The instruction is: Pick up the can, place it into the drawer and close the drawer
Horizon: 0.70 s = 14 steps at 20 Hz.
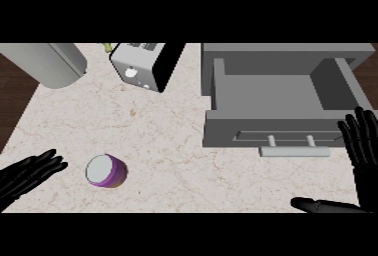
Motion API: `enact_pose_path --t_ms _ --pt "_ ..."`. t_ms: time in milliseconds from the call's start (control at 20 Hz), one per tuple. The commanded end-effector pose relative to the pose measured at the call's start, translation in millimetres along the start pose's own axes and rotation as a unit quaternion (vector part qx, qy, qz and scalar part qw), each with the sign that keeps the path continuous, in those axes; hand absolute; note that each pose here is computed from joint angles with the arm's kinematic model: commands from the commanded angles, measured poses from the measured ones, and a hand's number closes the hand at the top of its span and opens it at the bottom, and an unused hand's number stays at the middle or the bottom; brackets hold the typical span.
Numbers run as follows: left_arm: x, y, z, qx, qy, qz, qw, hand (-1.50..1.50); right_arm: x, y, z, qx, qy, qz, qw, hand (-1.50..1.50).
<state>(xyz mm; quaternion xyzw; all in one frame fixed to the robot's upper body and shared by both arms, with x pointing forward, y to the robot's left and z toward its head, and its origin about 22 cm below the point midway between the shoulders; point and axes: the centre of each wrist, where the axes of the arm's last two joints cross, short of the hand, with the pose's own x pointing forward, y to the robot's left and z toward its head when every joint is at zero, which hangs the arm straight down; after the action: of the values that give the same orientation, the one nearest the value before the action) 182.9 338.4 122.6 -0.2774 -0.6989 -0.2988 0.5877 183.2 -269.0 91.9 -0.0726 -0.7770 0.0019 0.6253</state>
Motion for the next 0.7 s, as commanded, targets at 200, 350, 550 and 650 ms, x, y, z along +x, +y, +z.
enact_pose_path --t_ms 200,350,550,650 --pt "-19 -8 -2 0.021 0.021 0.005 0.9995 -1.50 -4 -25 24 0.015 -0.003 0.003 1.000 -1.50" --pt "-24 0 -17 0.022 0.023 0.005 0.9995 -1.50 -9 -23 12 0.005 0.003 0.004 1.000 -1.50" --pt "-55 5 -3 0.023 0.024 0.003 0.9995 -1.50 -17 -25 27 0.001 0.007 0.002 1.000 -1.50" --pt "-46 5 -4 0.025 0.023 0.000 0.9994 -1.50 -2 -24 16 0.003 -0.001 -0.003 1.000 -1.50"
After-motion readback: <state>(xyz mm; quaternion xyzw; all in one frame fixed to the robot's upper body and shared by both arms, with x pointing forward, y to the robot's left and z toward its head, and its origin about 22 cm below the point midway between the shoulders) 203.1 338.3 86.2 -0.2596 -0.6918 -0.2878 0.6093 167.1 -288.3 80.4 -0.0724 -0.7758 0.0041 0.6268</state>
